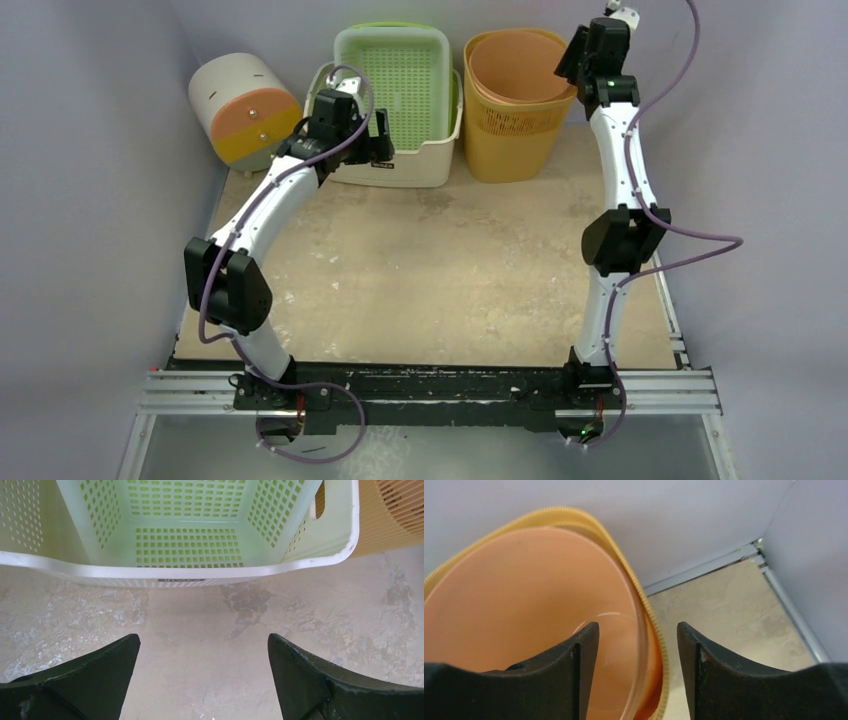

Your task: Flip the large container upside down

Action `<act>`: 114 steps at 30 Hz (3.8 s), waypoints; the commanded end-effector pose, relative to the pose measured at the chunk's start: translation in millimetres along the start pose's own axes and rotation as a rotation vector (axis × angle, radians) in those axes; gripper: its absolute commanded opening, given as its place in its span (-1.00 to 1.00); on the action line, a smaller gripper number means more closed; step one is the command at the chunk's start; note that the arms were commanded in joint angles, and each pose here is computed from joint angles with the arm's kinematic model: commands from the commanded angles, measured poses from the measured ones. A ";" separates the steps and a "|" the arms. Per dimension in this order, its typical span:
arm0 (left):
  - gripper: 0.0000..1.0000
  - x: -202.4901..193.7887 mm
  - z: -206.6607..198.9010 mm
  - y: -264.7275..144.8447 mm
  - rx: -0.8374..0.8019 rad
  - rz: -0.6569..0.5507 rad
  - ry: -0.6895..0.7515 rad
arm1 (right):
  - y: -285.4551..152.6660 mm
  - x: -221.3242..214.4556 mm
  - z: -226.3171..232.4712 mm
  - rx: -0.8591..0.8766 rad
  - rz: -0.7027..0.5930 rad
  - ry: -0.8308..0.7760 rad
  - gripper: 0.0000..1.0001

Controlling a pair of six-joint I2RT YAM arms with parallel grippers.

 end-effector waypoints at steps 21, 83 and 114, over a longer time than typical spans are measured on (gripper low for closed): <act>0.92 -7.5 7.3 -23.9 0.014 -0.020 0.066 | -47.7 51.6 16.9 0.077 -0.123 0.063 0.04; 0.92 -26.2 16.9 -30.4 0.044 0.066 0.146 | 28.9 -88.5 -5.1 -0.128 0.244 -0.157 -0.64; 0.93 -24.2 19.7 -25.4 0.079 0.072 0.141 | -97.8 -1.4 -10.5 -0.048 0.209 -0.148 -1.00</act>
Point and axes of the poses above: each gripper's point midway between its finger pads, its own y axis out along the fingers, its own z axis along the line the jaws close on, x = y × z, the point moved 7 cm from there along -y, back along the fingers, and after that the axes turned 4 degrees about y, right-handed, at the moved point
